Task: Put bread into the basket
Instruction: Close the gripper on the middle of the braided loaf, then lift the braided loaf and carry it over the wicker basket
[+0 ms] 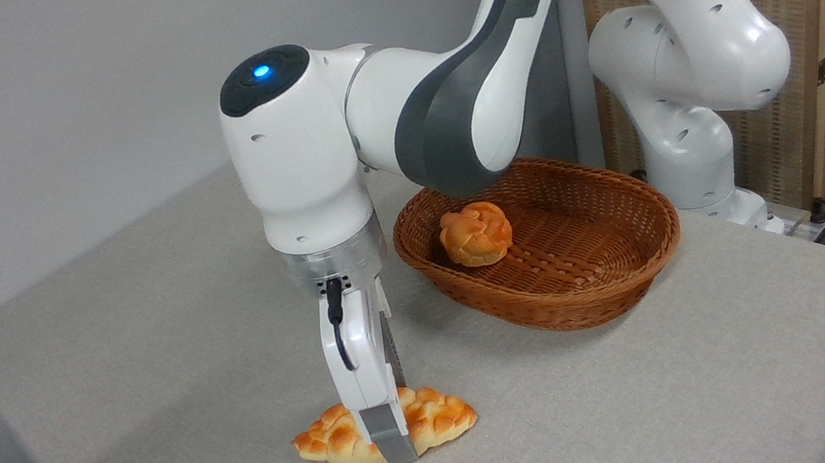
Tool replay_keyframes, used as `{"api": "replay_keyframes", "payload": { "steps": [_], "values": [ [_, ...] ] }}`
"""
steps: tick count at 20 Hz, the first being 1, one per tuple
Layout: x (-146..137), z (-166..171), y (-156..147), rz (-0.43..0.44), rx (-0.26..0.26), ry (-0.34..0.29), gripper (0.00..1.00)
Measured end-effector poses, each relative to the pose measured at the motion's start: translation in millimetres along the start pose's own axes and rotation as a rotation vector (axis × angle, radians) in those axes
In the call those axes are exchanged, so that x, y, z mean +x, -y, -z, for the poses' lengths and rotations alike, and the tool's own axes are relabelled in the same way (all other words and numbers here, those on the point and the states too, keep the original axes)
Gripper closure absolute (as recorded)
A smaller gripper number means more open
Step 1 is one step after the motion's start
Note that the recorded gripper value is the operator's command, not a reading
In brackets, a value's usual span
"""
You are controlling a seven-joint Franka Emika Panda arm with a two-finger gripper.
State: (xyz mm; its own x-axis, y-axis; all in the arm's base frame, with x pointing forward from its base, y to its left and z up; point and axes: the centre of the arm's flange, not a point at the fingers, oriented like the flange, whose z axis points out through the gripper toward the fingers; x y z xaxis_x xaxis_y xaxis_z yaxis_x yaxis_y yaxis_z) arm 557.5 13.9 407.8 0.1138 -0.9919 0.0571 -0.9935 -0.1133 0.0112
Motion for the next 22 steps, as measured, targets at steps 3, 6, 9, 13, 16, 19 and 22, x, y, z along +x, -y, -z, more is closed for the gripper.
{"api": "replay_keyframes", "payload": {
  "steps": [3, 6, 9, 13, 16, 19, 22],
  "values": [
    [0.0, -0.4, 0.1, -0.010, -0.001, 0.000, 0.59],
    [0.1, -0.4, 0.1, -0.010, -0.001, 0.000, 0.59],
    [0.2, -0.3, 0.1, -0.010, -0.001, 0.000, 0.56],
    [0.6, 5.3, 1.1, -0.011, 0.010, -0.002, 0.56],
    [3.4, 26.9, -0.6, 0.007, 0.043, -0.045, 0.56],
    [8.0, 62.5, -10.0, 0.065, 0.056, -0.111, 0.55],
    [11.8, 98.1, -26.1, 0.189, 0.027, -0.132, 0.53]
  ]
}}
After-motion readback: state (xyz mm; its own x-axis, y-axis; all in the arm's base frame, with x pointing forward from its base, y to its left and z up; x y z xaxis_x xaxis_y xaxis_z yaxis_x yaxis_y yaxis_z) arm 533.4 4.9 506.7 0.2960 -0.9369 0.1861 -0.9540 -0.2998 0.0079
